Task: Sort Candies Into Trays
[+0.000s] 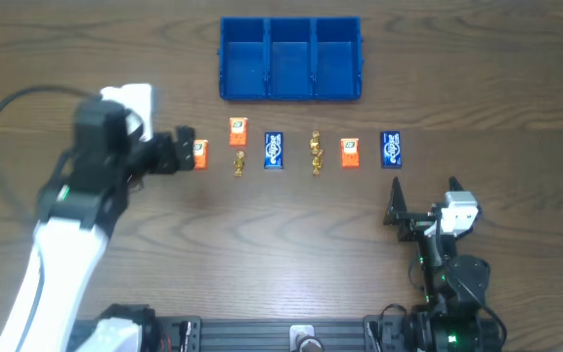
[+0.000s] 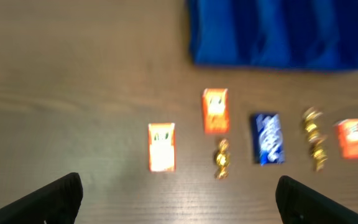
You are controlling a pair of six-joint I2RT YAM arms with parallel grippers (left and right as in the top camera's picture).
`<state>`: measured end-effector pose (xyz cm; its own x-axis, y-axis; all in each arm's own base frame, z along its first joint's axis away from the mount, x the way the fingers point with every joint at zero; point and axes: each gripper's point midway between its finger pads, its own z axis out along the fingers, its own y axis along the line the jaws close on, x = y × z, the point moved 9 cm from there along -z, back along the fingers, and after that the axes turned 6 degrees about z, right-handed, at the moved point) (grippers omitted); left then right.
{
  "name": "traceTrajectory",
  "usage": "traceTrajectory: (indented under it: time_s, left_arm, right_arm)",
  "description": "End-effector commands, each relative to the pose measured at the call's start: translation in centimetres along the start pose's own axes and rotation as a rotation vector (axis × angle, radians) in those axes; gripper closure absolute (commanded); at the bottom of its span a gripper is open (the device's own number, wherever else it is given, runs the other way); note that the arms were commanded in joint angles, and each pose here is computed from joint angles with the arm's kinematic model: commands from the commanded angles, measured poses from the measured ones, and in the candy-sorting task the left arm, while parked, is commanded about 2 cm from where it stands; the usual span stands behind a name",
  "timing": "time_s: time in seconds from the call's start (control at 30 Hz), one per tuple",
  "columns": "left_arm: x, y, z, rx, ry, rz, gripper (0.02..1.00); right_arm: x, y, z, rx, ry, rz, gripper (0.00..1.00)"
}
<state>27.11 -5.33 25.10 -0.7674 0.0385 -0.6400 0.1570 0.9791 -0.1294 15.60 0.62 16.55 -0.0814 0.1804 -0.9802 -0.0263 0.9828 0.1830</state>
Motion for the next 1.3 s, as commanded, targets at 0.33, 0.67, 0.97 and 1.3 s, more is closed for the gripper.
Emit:
traceTrajectory:
  time_s: [0.33, 0.67, 0.97, 1.3]
  left_arm:
    - [3.0, 1.4, 14.6, -0.056, 0.366, -0.008, 0.02]
    - [4.4, 1.5, 17.0, -0.089, 0.461, 0.026, 0.038]
    - [4.7, 1.0, 17.3, -0.127, 0.469, 0.061, 0.104]
    - [5.1, 1.1, 17.6, -0.137, 0.481, 0.043, 0.441]
  right_arm:
    - [0.2, 0.0, 0.0, 0.003, 0.001, -0.007, 0.001]
    - [0.2, 0.0, 0.0, 0.003, 0.001, -0.007, 0.001]
    - [0.2, 0.0, 0.0, 0.003, 0.001, -0.007, 0.001]
    - [0.2, 0.0, 0.0, 0.003, 0.001, -0.007, 0.001]
